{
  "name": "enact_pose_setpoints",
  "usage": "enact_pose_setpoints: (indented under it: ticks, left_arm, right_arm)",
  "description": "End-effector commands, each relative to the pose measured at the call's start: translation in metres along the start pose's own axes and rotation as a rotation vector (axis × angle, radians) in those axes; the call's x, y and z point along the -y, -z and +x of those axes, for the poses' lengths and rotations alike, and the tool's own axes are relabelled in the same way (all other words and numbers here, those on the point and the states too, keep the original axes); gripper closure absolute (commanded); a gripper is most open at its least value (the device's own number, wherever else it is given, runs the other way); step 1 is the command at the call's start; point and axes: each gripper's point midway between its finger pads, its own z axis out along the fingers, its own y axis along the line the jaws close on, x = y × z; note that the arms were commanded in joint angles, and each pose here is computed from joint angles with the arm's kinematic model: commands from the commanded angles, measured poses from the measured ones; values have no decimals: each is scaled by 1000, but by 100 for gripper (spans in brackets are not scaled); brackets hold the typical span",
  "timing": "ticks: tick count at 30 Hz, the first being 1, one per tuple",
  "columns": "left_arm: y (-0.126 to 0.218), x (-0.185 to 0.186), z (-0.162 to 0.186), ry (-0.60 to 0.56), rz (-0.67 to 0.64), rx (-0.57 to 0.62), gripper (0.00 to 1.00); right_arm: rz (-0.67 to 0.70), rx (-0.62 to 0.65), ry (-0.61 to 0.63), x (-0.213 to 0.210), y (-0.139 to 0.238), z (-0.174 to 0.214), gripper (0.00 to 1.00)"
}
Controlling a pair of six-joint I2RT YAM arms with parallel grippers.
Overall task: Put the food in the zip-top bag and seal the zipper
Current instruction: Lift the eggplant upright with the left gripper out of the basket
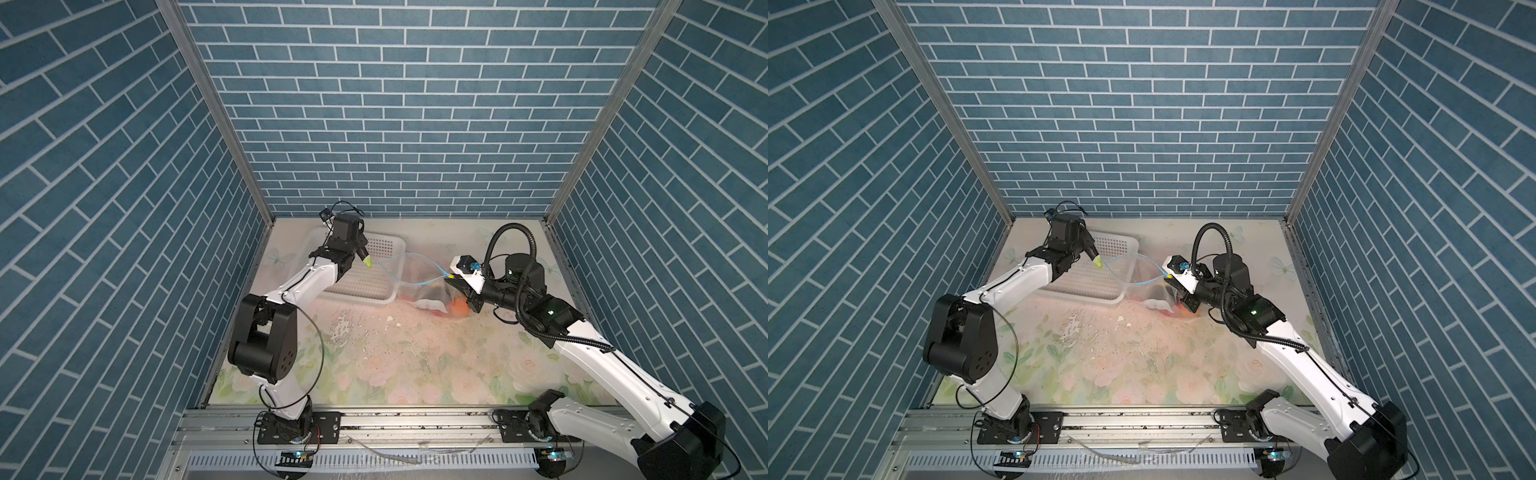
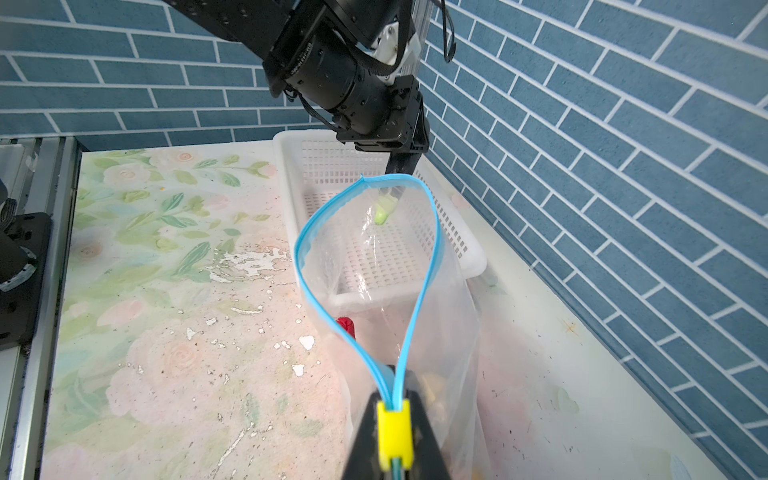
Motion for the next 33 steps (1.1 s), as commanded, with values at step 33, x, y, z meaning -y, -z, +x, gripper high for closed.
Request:
enact_pose_setpoints:
  ticks: [33]
  left_arm:
    - [216, 129, -31, -287, 1117, 508, 68]
  right_arm:
    - [36, 16, 22, 0, 2, 7, 100]
